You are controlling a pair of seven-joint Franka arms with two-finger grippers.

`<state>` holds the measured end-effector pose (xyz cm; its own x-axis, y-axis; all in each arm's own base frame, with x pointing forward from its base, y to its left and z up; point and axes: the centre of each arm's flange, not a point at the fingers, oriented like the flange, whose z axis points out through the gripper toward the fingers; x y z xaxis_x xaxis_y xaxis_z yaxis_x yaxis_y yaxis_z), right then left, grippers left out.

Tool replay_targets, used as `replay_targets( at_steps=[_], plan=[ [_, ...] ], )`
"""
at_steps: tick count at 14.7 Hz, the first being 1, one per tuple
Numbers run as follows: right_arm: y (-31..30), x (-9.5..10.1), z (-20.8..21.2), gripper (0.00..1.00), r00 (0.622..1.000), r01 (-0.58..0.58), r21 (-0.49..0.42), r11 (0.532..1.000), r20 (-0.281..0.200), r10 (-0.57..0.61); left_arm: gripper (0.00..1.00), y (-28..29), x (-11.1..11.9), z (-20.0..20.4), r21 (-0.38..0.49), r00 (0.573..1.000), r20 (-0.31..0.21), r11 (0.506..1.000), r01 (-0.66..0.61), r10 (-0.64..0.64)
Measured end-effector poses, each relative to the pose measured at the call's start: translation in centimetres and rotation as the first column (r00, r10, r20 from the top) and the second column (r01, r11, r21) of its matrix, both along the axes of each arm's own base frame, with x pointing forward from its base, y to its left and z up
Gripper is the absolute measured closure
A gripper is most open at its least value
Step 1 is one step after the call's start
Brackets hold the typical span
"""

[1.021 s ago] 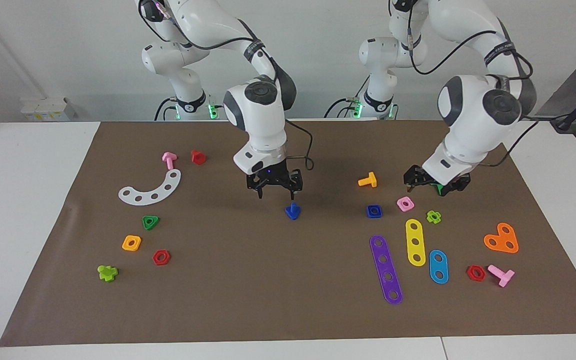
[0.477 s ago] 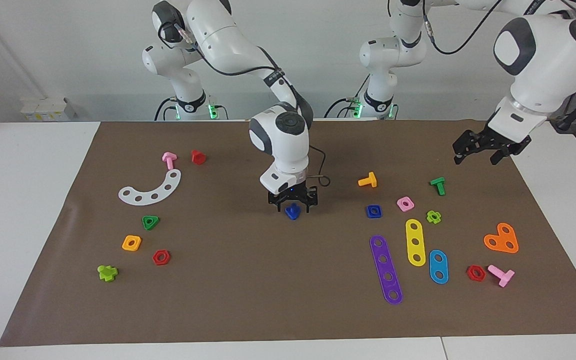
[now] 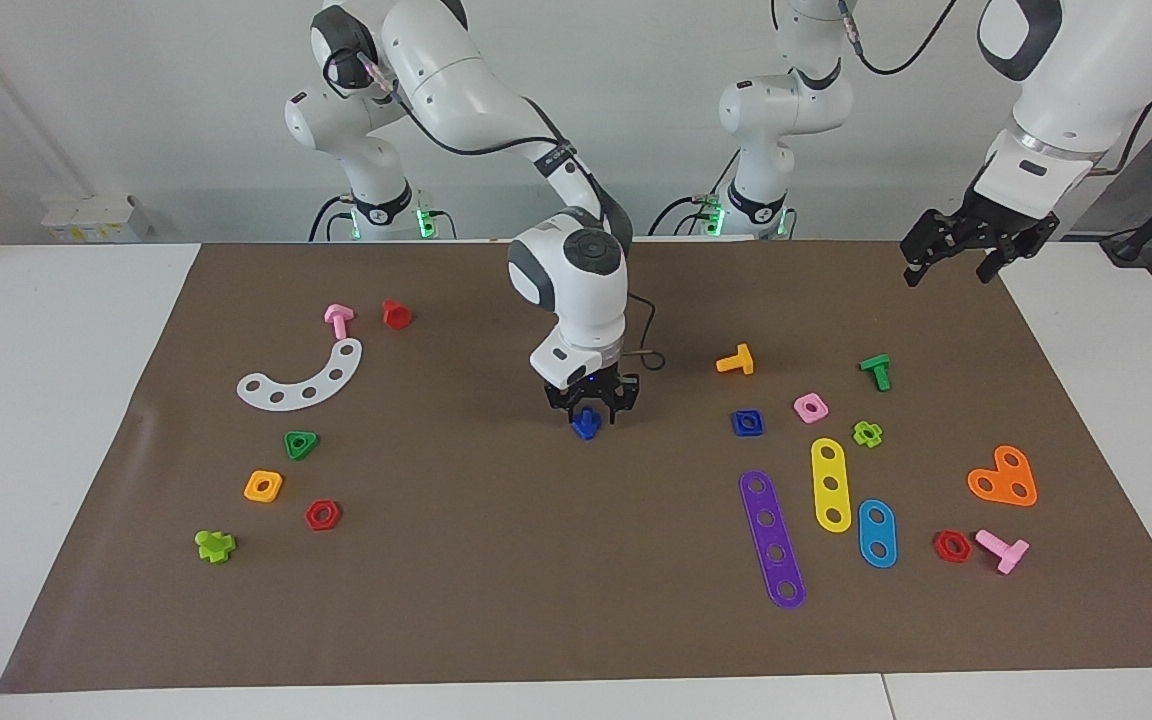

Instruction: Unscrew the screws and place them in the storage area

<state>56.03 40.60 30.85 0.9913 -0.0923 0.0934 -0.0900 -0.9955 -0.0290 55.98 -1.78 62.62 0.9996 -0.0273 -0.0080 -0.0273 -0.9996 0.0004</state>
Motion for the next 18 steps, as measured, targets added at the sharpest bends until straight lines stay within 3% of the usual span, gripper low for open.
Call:
replay_targets(
  at_steps=[4,6,11,15,18],
  plan=[
    [-0.3,0.2,-0.2,0.41,1.000,0.003,-0.005,1.000,-0.002,-0.003,0.00,0.1,-0.3,0.1,0.001,1.000,0.001,1.000,-0.001,0.001],
    [-0.3,0.2,-0.2,0.52,1.000,0.004,-0.005,1.000,-0.002,-0.004,0.00,0.3,-0.4,0.2,0.001,1.000,0.002,1.000,-0.005,0.005],
    [-0.3,0.2,-0.3,0.59,1.000,0.003,-0.006,1.000,-0.003,-0.003,0.00,0.0,-0.7,-0.3,0.002,1.000,-0.014,1.000,0.006,-0.006],
    [-0.3,0.2,-0.3,0.80,1.000,0.003,-0.007,1.000,-0.003,-0.003,0.00,-0.2,-1.8,-1.5,0.004,0.999,-0.043,1.000,0.025,-0.025],
    [-0.4,0.2,-0.2,0.80,1.000,0.004,-0.007,1.000,-0.002,-0.004,0.00,-0.2,-2.1,-1.5,0.004,0.999,-0.045,1.000,0.026,-0.026]
  ],
)
